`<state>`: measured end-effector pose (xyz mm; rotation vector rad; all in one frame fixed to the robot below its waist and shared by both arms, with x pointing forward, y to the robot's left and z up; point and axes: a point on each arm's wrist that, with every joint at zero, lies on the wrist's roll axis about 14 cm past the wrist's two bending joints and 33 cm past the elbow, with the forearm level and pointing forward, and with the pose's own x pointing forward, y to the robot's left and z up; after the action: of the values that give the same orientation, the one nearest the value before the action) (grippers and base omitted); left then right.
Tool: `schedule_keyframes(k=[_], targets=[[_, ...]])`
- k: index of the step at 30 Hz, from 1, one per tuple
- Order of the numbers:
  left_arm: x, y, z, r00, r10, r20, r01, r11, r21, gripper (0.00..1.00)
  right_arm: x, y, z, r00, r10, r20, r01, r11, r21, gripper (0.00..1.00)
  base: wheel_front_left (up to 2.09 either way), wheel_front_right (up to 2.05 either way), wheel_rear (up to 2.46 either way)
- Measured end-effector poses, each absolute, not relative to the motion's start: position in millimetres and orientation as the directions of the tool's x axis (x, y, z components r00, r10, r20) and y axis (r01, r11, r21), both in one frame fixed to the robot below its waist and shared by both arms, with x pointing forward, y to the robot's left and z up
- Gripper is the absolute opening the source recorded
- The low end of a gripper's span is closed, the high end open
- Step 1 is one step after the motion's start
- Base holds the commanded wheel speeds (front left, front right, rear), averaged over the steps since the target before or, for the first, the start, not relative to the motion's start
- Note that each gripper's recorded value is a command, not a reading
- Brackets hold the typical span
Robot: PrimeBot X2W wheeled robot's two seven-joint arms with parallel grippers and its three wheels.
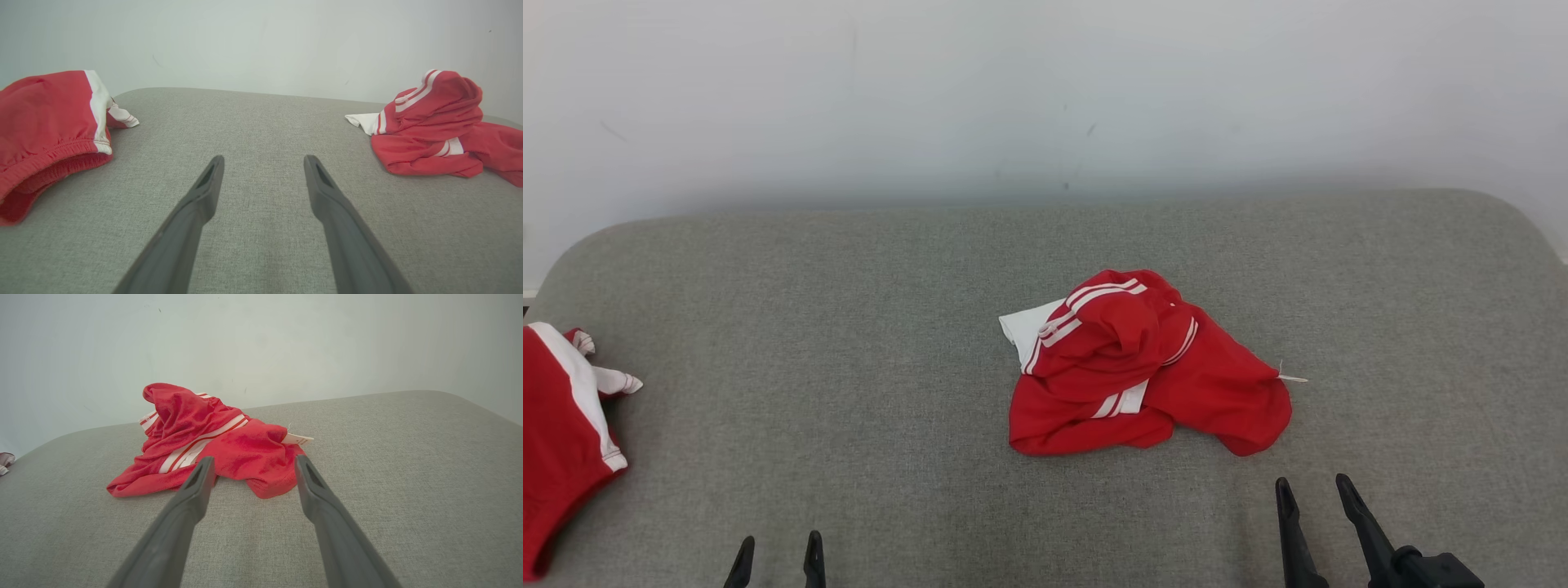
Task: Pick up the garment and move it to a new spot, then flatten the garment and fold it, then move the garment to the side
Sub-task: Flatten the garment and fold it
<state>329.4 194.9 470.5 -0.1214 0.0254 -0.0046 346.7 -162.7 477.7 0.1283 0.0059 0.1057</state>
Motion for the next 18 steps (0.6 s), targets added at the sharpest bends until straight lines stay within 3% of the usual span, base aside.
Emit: schedule_keyframes(k=[18], targets=[[329.0,192.7,466.6,0.999,-0.01,-0.038,0.005,0.992,-0.129,1.0,346.8,-160.8,472.3,0.994,0.112,-0.016,-0.109,0.986,0.13,1.0,0.0,0.0,0.0]])
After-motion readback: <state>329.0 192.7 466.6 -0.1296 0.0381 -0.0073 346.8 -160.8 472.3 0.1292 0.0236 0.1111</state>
